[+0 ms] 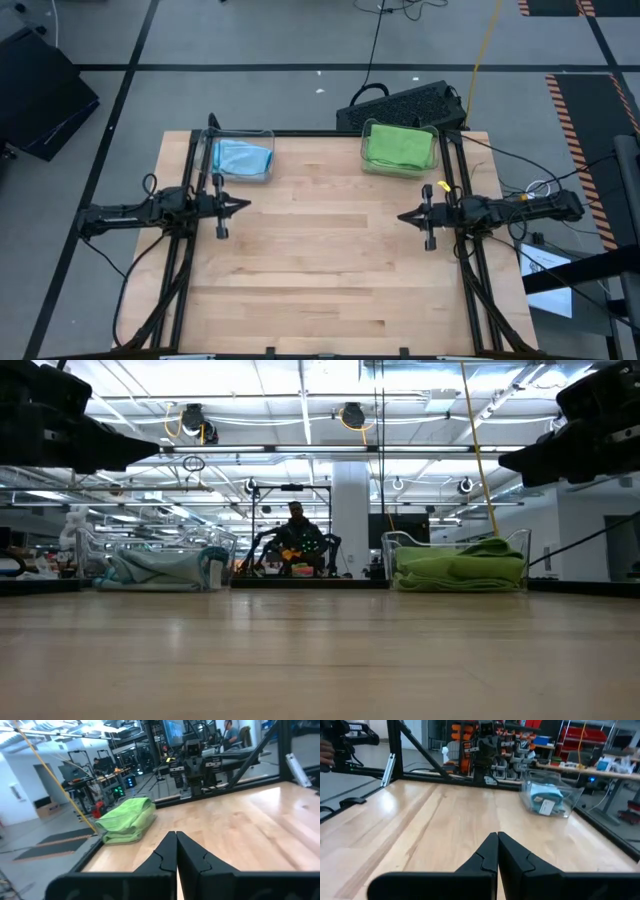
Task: Sort microfiber towel by color & place in baskets
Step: Return to Home Position
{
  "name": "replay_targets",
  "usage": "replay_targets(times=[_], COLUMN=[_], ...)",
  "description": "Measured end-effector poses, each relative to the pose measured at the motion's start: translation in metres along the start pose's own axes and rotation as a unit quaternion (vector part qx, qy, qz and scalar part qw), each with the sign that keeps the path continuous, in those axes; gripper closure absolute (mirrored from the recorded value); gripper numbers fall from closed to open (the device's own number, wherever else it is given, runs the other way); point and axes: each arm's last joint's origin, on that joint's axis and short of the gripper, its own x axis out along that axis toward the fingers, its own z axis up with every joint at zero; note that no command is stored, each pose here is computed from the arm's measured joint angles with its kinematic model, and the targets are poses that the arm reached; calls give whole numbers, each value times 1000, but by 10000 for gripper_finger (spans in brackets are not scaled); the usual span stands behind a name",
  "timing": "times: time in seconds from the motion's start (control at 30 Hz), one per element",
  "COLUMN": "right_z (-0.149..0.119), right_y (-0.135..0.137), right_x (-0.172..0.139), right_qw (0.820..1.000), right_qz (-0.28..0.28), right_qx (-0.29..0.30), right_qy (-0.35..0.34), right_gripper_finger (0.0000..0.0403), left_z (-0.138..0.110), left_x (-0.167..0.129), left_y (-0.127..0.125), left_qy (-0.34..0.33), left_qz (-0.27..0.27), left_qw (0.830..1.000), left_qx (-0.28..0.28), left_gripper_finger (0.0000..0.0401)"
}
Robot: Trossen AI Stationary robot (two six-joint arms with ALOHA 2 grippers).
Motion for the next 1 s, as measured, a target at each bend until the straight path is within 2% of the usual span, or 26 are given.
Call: replay_targets(times=[0.17,0.3,0.57,0.83,1.0], right_z=[0,0,0,0,0], right_y=[0,0,0,0,0], right_x=[0,0,0,0,0], right_qw=[1000,1000,1000,1000,997], right_qz=[0,0,1,1,0], right_qx=[-4,-2,-2,-3,-77], right_qy=[2,1,1,1,-1], right_gripper_finger=[403,403,403,403,403], left_z=[-1,-1,-1,-5,-8], left_x=[0,0,0,4,6], left_y=[2,2,1,-2,-4], left_qy=[3,3,2,28,47], left_qz=[13,4,-9,-25,-34], left_qw=[1000,1000,999,998,994], left_qx=[4,-24,-38,-48,-90], left_gripper_finger=[398,397,397,396,398])
